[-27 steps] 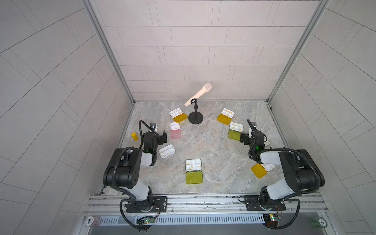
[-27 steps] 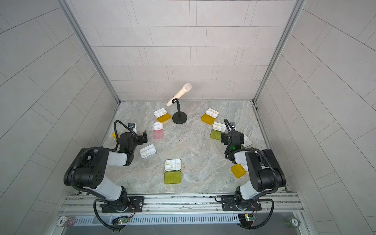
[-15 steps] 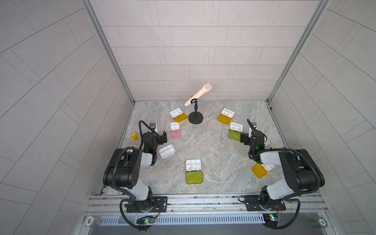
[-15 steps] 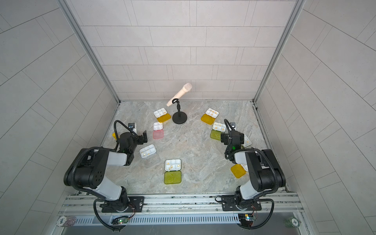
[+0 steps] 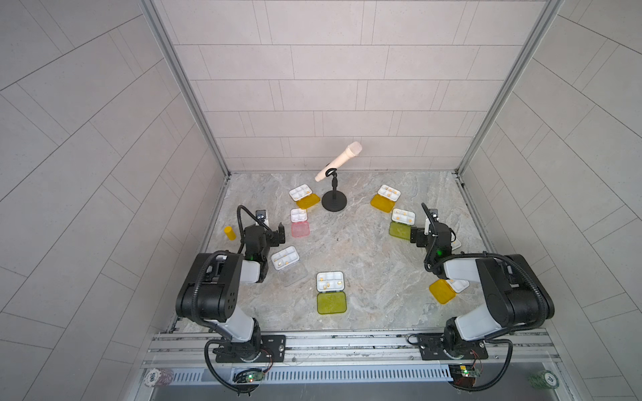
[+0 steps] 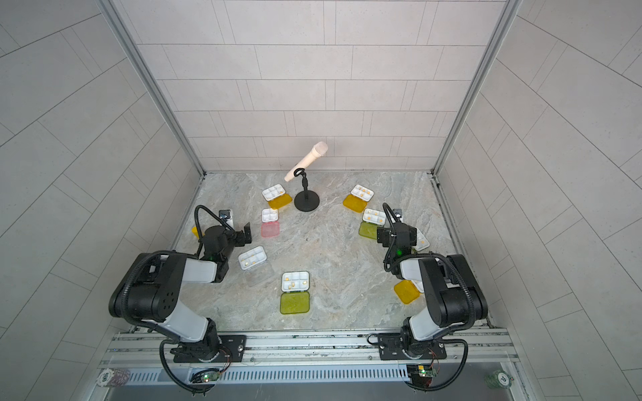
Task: Close pillboxes
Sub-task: Adjust the pillbox at the center of the board.
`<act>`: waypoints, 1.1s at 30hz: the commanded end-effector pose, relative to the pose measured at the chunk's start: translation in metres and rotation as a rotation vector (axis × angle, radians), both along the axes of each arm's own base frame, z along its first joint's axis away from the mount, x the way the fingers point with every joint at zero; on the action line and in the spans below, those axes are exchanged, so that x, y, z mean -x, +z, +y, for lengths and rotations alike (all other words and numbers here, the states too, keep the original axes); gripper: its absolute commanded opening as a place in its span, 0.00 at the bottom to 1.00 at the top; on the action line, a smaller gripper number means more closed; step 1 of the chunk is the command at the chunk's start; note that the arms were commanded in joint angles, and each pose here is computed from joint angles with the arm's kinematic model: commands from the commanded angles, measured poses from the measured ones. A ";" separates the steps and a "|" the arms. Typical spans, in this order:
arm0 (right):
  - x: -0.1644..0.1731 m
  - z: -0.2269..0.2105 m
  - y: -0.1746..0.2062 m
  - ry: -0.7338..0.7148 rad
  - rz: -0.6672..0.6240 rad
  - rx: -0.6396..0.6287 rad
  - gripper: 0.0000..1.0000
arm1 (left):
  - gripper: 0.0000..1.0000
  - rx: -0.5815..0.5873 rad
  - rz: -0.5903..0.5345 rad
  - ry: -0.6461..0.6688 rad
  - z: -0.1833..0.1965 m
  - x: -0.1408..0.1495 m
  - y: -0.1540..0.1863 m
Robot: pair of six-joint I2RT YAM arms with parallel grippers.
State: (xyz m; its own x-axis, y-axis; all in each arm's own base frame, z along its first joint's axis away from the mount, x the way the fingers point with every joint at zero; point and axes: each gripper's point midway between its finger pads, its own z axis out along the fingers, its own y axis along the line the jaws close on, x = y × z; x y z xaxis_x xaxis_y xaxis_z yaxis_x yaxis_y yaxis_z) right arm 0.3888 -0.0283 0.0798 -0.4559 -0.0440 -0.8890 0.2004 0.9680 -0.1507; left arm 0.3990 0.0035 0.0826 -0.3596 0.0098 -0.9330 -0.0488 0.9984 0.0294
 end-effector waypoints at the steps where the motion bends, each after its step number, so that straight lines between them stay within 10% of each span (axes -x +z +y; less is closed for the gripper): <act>1: -0.003 0.000 0.007 -0.001 -0.015 0.016 0.99 | 1.00 -0.004 -0.012 0.000 0.001 -0.002 0.003; 15: -0.002 -0.001 0.007 0.000 -0.016 0.012 0.99 | 1.00 -0.013 -0.014 0.130 0.022 0.001 0.005; 23: -0.015 -0.001 0.051 -0.020 0.083 0.035 1.00 | 1.00 0.010 -0.096 0.221 0.035 0.018 0.074; 33: 0.004 0.005 0.150 -0.195 0.058 -0.300 0.99 | 1.00 0.569 -0.245 0.599 0.069 0.048 0.190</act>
